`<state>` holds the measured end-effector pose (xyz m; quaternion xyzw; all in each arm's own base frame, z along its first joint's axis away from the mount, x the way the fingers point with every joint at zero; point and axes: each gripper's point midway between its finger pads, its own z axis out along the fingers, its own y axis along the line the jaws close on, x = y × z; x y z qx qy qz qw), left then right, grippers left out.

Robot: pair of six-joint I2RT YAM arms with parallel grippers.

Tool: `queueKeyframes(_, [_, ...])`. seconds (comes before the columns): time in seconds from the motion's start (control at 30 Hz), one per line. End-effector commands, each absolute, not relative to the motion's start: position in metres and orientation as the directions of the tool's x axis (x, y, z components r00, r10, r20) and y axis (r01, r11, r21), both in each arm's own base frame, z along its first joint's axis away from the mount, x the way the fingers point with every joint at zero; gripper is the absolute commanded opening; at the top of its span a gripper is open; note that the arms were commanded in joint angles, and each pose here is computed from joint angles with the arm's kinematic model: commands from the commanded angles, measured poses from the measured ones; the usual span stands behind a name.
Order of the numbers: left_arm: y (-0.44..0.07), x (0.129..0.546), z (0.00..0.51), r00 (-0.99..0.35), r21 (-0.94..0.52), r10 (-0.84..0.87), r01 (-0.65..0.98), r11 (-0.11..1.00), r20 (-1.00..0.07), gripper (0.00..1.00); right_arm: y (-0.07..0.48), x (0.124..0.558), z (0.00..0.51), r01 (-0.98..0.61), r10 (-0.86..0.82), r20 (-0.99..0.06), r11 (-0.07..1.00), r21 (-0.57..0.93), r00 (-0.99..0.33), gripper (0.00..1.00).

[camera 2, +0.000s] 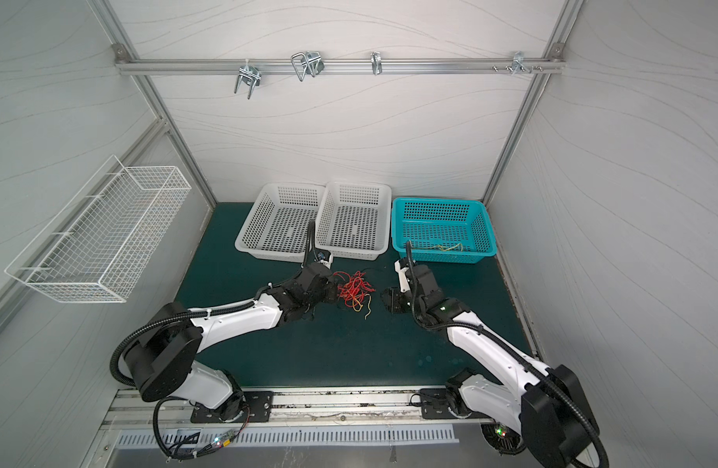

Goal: Untangle the cables

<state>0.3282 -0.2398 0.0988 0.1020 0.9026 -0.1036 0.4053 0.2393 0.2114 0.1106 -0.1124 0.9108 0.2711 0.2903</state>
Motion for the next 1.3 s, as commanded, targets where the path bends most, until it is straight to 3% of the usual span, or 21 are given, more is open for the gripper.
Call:
queueKeyframes(0.0, [-0.253,0.337,0.115,-0.631,-0.144,0.063,0.271,0.952,-0.773,0.0,0.236,0.239,0.112,-0.411,-0.068,-0.622,0.805,0.428,-0.78,0.48])
queueKeyframes(0.3, [-0.255,0.337,0.113,-0.637,-0.14,0.069,0.271,0.952,-0.768,0.0,0.275,0.245,0.096,-0.477,-0.196,-0.608,0.809,0.343,-0.769,0.34])
queueKeyframes(0.9, [-0.253,0.336,0.109,-0.643,-0.127,0.077,0.265,0.956,-0.762,0.0,0.292,0.252,0.066,-0.474,-0.231,-0.566,0.817,0.329,-0.792,0.27])
queueKeyframes(1.2, [-0.252,0.336,0.109,-0.644,-0.123,0.077,0.26,0.958,-0.761,0.0,0.296,0.255,0.06,-0.489,-0.264,-0.562,0.82,0.297,-0.784,0.01])
queueKeyframes(1.27, [-0.252,0.336,0.111,-0.64,-0.123,0.075,0.26,0.958,-0.765,0.0,0.297,0.256,0.061,-0.496,-0.27,-0.566,0.818,0.291,-0.779,0.0])
